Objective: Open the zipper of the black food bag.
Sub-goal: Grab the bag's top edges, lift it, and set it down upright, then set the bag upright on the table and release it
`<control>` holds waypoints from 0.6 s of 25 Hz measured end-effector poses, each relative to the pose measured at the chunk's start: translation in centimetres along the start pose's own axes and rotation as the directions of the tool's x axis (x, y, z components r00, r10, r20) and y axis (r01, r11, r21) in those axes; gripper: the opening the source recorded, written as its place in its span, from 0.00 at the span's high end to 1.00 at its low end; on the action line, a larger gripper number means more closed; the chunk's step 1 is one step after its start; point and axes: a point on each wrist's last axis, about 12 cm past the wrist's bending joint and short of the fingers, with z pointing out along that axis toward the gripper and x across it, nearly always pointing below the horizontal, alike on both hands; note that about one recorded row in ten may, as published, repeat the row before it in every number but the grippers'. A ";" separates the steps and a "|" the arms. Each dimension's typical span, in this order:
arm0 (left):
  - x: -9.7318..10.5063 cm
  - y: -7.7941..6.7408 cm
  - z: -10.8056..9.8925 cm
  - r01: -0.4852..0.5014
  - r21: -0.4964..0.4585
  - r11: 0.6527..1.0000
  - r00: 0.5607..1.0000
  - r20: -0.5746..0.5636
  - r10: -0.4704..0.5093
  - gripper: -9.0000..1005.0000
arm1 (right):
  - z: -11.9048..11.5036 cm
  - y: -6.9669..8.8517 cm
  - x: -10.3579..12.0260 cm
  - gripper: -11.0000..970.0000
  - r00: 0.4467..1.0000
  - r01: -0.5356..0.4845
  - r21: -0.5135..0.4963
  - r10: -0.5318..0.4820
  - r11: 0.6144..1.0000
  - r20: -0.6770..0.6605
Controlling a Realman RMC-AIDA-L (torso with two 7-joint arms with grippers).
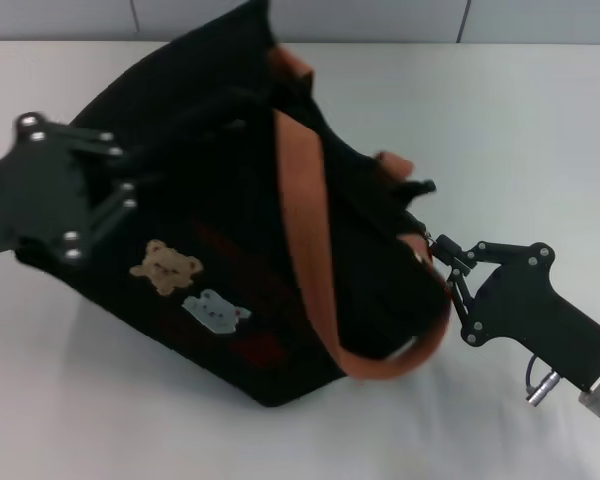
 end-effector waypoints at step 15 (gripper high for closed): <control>5.0 -4.0 -2.1 0.217 -0.096 0.971 0.975 0.063 -0.212 0.84 | 0.2 -2.2 -0.9 0.91 0.973 -0.217 0.156 0.200 0.964 0.117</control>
